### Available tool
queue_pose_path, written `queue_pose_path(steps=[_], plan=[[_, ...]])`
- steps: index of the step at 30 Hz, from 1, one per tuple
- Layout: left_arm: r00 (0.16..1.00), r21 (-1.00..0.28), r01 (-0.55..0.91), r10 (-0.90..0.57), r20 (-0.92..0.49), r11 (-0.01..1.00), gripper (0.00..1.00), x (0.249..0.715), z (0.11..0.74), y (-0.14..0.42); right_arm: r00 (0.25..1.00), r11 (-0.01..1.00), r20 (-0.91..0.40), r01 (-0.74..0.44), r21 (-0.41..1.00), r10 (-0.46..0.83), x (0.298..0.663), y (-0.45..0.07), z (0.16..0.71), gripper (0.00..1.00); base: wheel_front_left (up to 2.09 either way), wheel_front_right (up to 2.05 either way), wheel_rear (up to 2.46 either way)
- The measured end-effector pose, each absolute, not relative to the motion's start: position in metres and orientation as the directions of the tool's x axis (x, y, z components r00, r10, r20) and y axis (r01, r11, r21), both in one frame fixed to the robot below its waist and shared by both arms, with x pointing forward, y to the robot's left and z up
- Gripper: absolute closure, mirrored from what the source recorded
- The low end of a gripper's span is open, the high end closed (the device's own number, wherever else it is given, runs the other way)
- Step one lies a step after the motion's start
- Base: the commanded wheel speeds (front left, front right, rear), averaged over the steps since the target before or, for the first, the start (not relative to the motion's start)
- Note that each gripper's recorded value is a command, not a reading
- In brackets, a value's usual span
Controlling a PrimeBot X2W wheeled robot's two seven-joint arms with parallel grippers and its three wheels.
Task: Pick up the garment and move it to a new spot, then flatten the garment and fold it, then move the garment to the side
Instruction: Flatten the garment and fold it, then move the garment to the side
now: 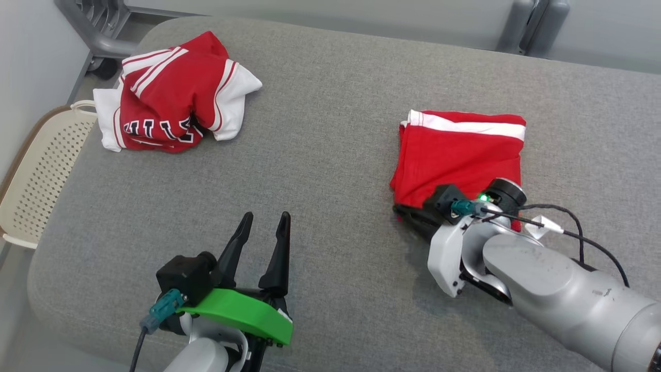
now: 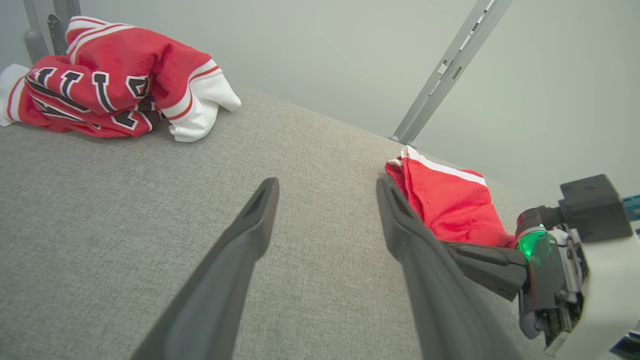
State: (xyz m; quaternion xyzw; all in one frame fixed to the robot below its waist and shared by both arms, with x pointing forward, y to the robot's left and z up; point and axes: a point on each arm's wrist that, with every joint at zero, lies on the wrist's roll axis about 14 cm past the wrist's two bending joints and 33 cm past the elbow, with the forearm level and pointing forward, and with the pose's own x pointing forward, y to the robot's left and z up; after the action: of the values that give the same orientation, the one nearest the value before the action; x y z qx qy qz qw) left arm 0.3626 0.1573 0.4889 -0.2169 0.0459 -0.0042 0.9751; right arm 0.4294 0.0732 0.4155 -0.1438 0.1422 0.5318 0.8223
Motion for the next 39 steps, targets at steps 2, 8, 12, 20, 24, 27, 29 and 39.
queue_pose_path(steps=[2,8,12,20,24,27,29,39], plan=[[0.995,-0.423,-0.01,-0.031,-0.09,0.906,0.0,0.36,0.489,0.156,0.418,0.414,-0.343,-0.906,-0.089,0.841,0.438,0.074,0.431,0.98,0.0,0.0,0.0],[0.996,-0.424,0.016,-0.05,-0.069,0.905,0.0,0.358,0.496,0.15,0.514,0.504,-0.252,-0.857,-0.108,0.82,0.465,0.055,0.471,0.99,0.0,0.0,0.0],[0.996,-0.422,0.034,-0.066,-0.061,0.906,0.0,0.357,0.5,0.145,0.607,0.597,-0.224,-0.794,-0.119,0.763,0.487,0.021,0.488,0.96,0.0,0.0,0.0],[0.994,-0.41,0.073,-0.098,-0.039,0.909,0.0,0.36,0.507,0.135,0.755,0.76,-0.196,-0.646,-0.064,0.625,0.511,-0.044,0.498,0.0,0.0,0.0,0.0],[0.993,-0.403,0.082,-0.107,-0.04,0.912,0.0,0.362,0.506,0.132,0.796,0.814,-0.21,-0.581,-0.006,0.567,0.517,-0.064,0.49,0.0,0.0,0.0,0.0],[0.993,-0.397,0.08,-0.105,-0.043,0.914,0.0,0.362,0.505,0.133,0.813,0.845,-0.25,-0.533,0.043,0.525,0.52,-0.076,0.478,0.0,0.0,0.0,0.0],[0.994,-0.395,0.074,-0.1,-0.047,0.916,0.0,0.362,0.503,0.134,0.816,0.86,-0.282,-0.504,0.081,0.505,0.522,-0.079,0.471,0.0,0.0,0.0,0.0],[0.997,-0.395,0.019,-0.05,-0.066,0.918,0.0,0.361,0.496,0.148,0.75,0.882,-0.473,-0.336,0.329,0.462,0.525,-0.07,0.426,0.0,0.0,0.0,0.0]])
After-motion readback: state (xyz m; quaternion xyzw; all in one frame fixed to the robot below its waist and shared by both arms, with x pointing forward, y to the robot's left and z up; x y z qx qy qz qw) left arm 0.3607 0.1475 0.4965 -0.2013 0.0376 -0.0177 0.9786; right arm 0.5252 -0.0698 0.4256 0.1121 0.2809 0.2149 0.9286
